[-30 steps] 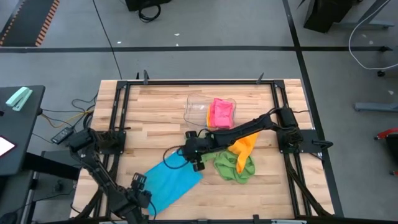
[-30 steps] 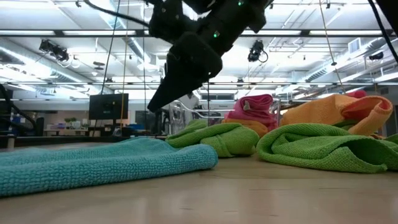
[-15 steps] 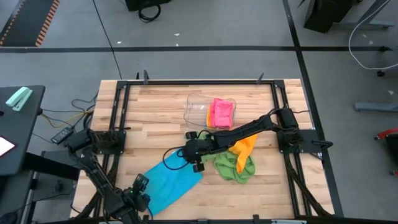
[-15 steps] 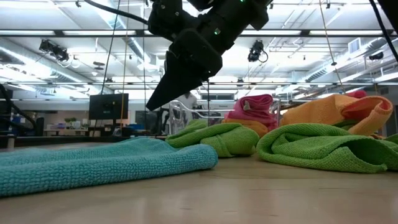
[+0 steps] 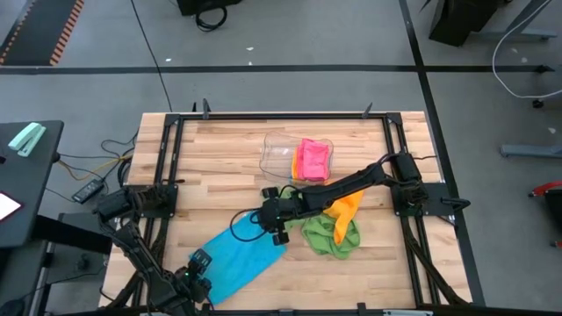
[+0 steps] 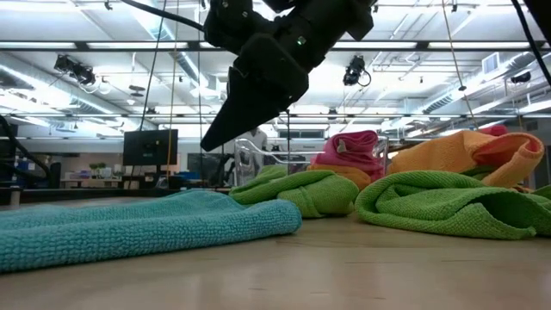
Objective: Fold microfiber towels
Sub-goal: Fold the blue microfiber cloth
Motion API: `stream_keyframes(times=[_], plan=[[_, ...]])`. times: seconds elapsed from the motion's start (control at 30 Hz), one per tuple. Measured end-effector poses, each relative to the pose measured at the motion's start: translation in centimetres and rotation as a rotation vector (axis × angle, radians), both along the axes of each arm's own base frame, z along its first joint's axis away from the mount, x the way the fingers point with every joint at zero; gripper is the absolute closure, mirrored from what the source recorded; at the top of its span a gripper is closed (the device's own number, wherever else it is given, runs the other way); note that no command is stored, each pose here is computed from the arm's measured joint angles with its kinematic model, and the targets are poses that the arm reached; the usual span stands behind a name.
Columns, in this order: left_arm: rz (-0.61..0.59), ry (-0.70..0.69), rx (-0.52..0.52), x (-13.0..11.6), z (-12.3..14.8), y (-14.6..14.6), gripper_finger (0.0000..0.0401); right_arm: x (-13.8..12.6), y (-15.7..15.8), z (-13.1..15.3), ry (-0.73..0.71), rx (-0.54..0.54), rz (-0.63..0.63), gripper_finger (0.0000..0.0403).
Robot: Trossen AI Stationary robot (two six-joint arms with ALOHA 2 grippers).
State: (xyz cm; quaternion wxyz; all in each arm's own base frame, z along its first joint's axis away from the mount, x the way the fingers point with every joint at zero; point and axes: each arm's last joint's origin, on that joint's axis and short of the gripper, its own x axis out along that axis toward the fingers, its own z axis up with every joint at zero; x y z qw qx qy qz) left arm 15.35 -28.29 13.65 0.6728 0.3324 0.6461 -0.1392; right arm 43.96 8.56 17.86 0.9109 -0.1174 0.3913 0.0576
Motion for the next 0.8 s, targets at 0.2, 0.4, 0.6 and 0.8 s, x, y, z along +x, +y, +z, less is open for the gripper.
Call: stream_keyframes(times=[0.2,0.4,0.6,0.8], plan=[[0.008,0.001,-0.014,0.0,-0.1,-0.1,0.0288,-0.3,1.4,0.0,0.001,-0.006,0.047,0.0233],[0.034,-0.003,-0.026,0.0,-0.2,-0.2,0.0386,-0.7,3.4,0.1,-0.011,0.018,0.108,0.0233],[0.066,-0.036,-0.018,0.1,-0.2,-0.1,0.039,-1.2,6.4,0.5,-0.068,0.053,0.176,0.0233],[0.119,-0.078,-0.026,0.8,0.9,-0.1,0.0395,-1.7,8.9,0.9,-0.121,0.074,0.228,0.0233]])
